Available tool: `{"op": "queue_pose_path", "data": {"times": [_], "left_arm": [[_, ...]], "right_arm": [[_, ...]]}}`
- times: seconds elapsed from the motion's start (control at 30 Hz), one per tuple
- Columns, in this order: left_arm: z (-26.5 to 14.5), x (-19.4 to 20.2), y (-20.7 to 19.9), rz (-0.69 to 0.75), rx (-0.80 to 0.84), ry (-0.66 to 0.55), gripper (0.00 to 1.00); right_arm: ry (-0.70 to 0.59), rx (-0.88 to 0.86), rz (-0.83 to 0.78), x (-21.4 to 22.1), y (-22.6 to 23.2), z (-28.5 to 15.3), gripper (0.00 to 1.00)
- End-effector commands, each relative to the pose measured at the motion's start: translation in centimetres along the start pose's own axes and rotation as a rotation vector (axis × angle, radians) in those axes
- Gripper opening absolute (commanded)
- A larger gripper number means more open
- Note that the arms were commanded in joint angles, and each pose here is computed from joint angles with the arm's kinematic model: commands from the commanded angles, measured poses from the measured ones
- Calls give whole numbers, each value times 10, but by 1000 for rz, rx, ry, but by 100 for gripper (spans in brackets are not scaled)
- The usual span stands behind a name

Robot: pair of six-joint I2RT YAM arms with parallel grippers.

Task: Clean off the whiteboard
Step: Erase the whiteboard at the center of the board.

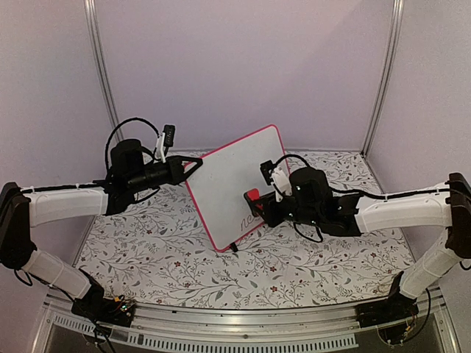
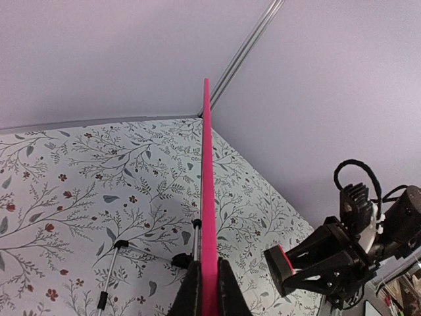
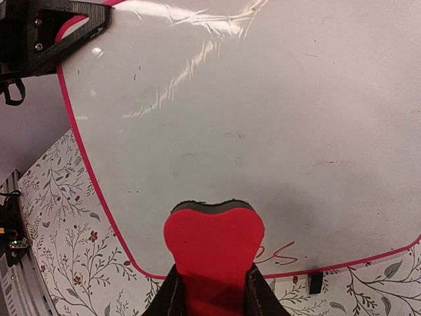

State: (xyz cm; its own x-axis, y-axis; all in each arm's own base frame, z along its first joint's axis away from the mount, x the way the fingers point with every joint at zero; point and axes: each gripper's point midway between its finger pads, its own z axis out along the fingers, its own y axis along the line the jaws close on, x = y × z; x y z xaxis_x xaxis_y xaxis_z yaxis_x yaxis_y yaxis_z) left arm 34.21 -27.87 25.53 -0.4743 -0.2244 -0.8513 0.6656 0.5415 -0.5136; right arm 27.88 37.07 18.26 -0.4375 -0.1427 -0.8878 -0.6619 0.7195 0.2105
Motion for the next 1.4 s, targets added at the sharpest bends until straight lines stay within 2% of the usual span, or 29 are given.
{"op": "queue_pose_path", "data": {"times": [0.0,0.27,0.57,1.37], "left_arm": [[1,-16,-22,35,61,-35,0],[0,-18,-24,38,63,-41,0],[0,-18,-25,38,69,-40,0],[-3,-21,-28,40,73,-50,0]], "right_arm": [[-9,56,-53,5,0,11,25],[112,120,-98,53,0,46,24],[176,137,-103,82,-5,68,24],[351,97,-96,156,-12,71,24]]}}
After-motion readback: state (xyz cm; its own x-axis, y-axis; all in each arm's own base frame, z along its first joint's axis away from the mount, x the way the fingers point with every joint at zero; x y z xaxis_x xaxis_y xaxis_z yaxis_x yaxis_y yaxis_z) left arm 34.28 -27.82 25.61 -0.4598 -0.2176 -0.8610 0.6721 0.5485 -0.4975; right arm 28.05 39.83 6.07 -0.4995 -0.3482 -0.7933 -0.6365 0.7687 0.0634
